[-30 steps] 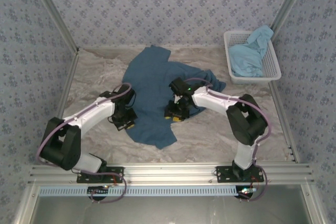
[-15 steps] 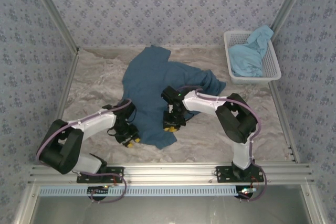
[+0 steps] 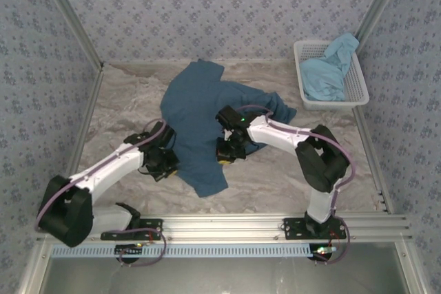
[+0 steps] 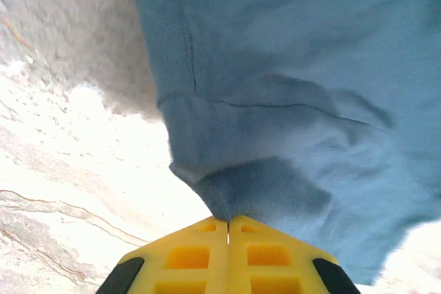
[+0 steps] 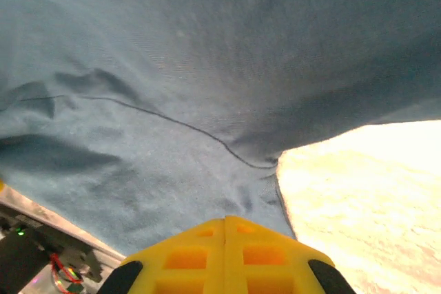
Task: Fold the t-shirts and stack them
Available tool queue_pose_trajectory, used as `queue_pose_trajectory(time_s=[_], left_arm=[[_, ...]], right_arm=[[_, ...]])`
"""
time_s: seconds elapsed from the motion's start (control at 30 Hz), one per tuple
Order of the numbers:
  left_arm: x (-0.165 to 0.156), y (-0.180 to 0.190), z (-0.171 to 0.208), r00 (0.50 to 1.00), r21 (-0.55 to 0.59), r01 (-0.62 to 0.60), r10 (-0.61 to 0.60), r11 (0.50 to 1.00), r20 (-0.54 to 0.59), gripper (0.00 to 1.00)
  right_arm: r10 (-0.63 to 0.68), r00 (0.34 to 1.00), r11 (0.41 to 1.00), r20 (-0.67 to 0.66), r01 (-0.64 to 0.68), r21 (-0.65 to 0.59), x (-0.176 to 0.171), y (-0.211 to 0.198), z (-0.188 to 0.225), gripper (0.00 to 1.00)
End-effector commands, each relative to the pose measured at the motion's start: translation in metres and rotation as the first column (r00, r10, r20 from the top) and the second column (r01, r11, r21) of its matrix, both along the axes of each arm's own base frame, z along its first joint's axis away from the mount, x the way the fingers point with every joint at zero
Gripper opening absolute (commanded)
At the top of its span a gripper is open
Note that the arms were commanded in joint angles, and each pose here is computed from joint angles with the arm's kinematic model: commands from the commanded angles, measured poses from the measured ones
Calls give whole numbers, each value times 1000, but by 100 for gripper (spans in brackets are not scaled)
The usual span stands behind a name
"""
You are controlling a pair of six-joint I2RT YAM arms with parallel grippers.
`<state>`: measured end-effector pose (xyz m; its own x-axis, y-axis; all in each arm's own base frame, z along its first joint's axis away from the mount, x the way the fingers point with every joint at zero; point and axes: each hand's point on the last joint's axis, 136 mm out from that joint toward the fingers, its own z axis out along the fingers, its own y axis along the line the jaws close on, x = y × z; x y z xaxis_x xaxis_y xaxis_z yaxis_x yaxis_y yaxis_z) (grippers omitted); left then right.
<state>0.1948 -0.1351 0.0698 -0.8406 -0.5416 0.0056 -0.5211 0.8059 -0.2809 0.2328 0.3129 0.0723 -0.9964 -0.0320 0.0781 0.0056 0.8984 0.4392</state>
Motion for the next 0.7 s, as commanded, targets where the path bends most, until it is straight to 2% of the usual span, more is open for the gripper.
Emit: queue_pose_trajectory(time_s=[0.0, 0.17, 0.23, 0.3, 0.37, 0.57, 0.63, 0.67], left_arm=[[-1, 12, 21, 1000, 28, -1, 1, 1000, 21, 0], [7, 7, 37, 1000, -14, -5, 5, 1000, 28, 0], [12, 6, 40, 1000, -17, -6, 7, 1000, 17, 0], [14, 4, 42, 1000, -12, 5, -5, 1000, 0, 0], [18, 3, 41, 1000, -4, 13, -13, 1000, -7, 0], [29, -2, 32, 999, -6, 42, -42, 999, -29, 0], [35, -4, 30, 998, -7, 51, -52, 999, -23, 0], [38, -5, 29, 998, -8, 55, -55, 998, -21, 0]], right_arm=[[-9, 1000, 1000, 28, 9, -6, 7, -6, 18, 0], [17, 1000, 999, 4, -17, -41, 2, -5, 5, 1], [38, 999, 998, -31, -39, -46, -7, 0, -4, 22], [47, 998, 998, -53, -48, -32, -13, 9, -11, 37], [49, 998, 999, -49, -50, -14, -13, 20, -16, 43], [33, 996, 999, -83, -37, -40, -9, 33, -42, 47], [25, 997, 997, -72, -29, -66, -3, 31, -51, 42], [15, 998, 997, -68, -21, -78, 1, 29, -55, 35]])
